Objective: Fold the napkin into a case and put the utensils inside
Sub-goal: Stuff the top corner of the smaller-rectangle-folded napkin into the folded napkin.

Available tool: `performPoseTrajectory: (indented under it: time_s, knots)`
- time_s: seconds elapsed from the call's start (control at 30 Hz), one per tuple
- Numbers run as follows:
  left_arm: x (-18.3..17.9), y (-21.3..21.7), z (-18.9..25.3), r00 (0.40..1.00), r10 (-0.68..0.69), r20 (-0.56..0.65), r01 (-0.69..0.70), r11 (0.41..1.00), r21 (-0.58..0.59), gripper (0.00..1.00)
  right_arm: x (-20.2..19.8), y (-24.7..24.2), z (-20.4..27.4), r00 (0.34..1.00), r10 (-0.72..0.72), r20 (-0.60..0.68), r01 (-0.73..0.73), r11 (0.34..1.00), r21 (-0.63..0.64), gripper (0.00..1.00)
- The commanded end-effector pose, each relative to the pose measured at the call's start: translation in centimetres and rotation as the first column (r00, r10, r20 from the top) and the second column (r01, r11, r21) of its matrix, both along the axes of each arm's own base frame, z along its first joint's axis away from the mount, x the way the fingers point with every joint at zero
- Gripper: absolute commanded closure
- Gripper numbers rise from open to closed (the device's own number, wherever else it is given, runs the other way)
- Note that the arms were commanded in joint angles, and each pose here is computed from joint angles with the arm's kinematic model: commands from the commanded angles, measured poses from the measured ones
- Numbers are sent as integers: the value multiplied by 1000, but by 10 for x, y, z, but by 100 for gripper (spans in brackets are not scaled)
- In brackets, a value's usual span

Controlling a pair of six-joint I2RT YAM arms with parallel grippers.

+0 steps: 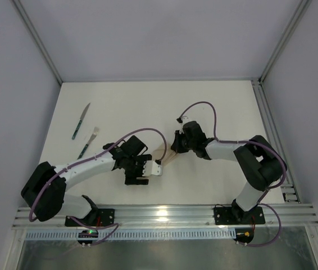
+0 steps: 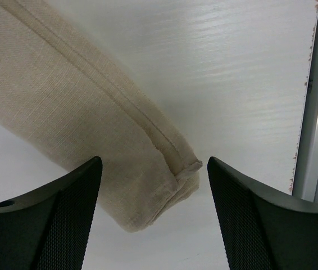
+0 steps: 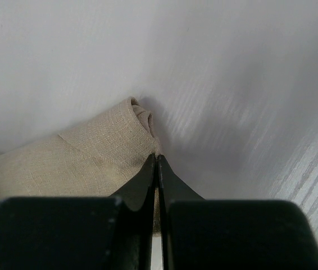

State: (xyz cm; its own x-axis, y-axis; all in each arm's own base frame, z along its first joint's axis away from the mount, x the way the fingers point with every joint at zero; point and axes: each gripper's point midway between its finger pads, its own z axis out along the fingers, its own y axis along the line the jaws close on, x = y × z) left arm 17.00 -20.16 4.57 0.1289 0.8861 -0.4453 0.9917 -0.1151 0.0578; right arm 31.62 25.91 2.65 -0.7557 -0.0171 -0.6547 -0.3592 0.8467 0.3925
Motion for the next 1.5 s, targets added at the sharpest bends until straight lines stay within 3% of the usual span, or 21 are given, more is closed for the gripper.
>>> performPoseTrajectory:
  time_s: [0.0, 0.27, 0.5, 0.77, 0.87, 0.93, 1.07, 1.2, 1.3, 1.33, 1.47]
  knots:
    - [-12, -4, -9, 996, -87, -3, 87, 996, 1, 22, 8, -1, -3, 1000, -2, 24, 3, 1000, -19, 96]
    - [-3, -14, -20, 997, -39, 68, 42, 998, -45, 31, 7, -2, -3, 1000, 1, 27, 0, 1000, -16, 96]
    - [-8, -10, -25, 998, -30, 52, 32, 999, -29, 62, 5, -4, -4, 1000, 0, 31, 0, 1000, -19, 96]
    - [-11, -9, -18, 999, -15, 47, 17, 999, -37, 81, 4, -5, -5, 999, 3, 32, -2, 1000, -21, 96]
    - [-10, -11, -9, 999, 10, 51, -7, 998, -61, 97, 3, -5, -3, 999, 18, 38, -17, 1000, -20, 93]
    - [-9, -14, -1, 998, 27, 57, -22, 996, -87, 97, 2, -3, 0, 998, 34, 45, -33, 999, -15, 90]
    - [-8, -13, 1, 998, 42, 54, -37, 995, -92, 83, 2, -4, 3, 998, 44, 51, -43, 999, -21, 89]
    - [-5, -11, -2, 997, 68, 45, -64, 994, -84, 82, 1, -4, 1, 998, 51, 46, -50, 998, -29, 87]
    - [-4, -12, -2, 996, 81, 39, -78, 993, -90, 73, 0, -3, 1, 997, 57, 44, -56, 998, -27, 85]
    - [-3, -11, -2, 996, 87, 37, -83, 992, -90, 73, 0, -3, 0, 997, 59, 41, -58, 998, -26, 85]
    - [6, -13, 3, 990, 129, 58, -121, 986, -116, 98, -1, -2, -1, 997, 64, 38, -63, 998, -27, 82]
